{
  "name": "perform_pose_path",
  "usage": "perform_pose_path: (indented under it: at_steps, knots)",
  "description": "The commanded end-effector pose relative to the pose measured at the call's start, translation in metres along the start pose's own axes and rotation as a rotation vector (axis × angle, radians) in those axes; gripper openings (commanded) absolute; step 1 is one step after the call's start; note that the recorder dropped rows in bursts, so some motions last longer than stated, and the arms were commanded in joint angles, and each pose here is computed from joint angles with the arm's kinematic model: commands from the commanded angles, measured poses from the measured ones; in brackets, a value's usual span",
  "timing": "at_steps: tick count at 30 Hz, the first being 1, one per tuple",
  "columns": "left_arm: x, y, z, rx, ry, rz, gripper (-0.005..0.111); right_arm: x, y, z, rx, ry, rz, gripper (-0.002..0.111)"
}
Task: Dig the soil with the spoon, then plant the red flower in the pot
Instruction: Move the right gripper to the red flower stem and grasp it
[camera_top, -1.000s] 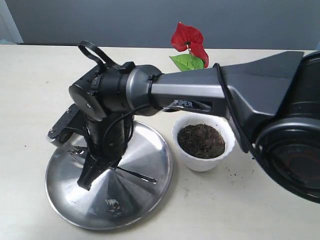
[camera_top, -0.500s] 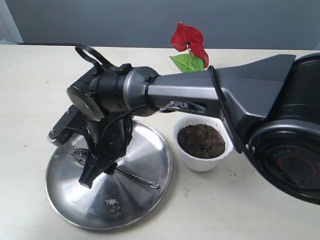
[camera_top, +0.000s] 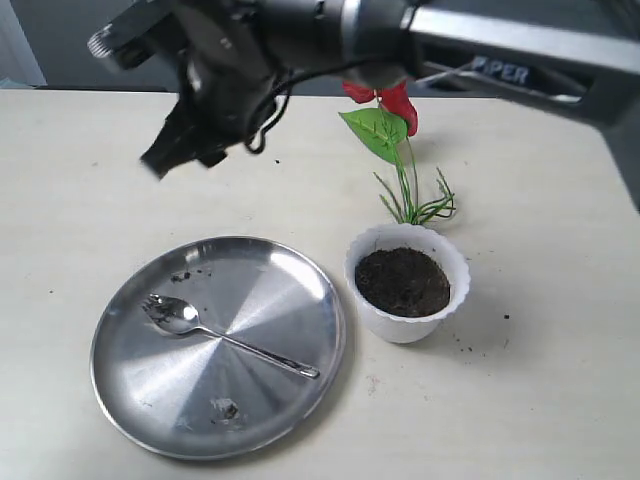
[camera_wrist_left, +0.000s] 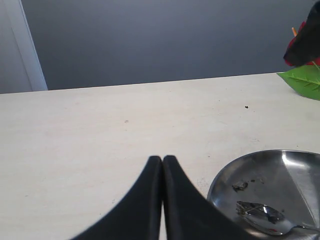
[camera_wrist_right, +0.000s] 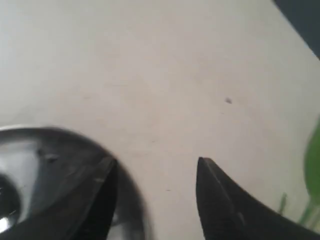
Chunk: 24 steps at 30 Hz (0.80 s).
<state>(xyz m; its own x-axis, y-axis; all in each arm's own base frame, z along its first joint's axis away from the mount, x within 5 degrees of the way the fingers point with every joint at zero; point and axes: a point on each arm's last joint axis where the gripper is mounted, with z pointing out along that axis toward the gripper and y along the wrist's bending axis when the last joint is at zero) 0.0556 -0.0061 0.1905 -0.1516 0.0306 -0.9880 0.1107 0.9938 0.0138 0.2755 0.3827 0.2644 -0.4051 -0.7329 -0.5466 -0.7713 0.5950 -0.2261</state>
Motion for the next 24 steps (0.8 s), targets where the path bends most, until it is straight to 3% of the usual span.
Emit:
perform_pose_path:
  at_steps: [1,4,10,24]
  knots:
    - [-0.002,0.0,-0.001,0.005,-0.01,-0.003,0.0,0.013,-0.083,0.004,0.135,0.033,0.316,0.048]
    - [-0.002,0.0,-0.001,0.005,-0.01,-0.003,0.0,0.025,-0.118,0.009,0.116,0.057,0.457,0.048]
    - [-0.002,0.0,-0.001,0.005,-0.01,-0.003,0.0,0.047,-0.161,0.024,0.087,0.101,0.593,0.048]
    - [-0.002,0.0,-0.001,0.005,-0.01,-0.003,0.0,0.058,-0.172,0.095,0.092,-0.026,0.593,0.048]
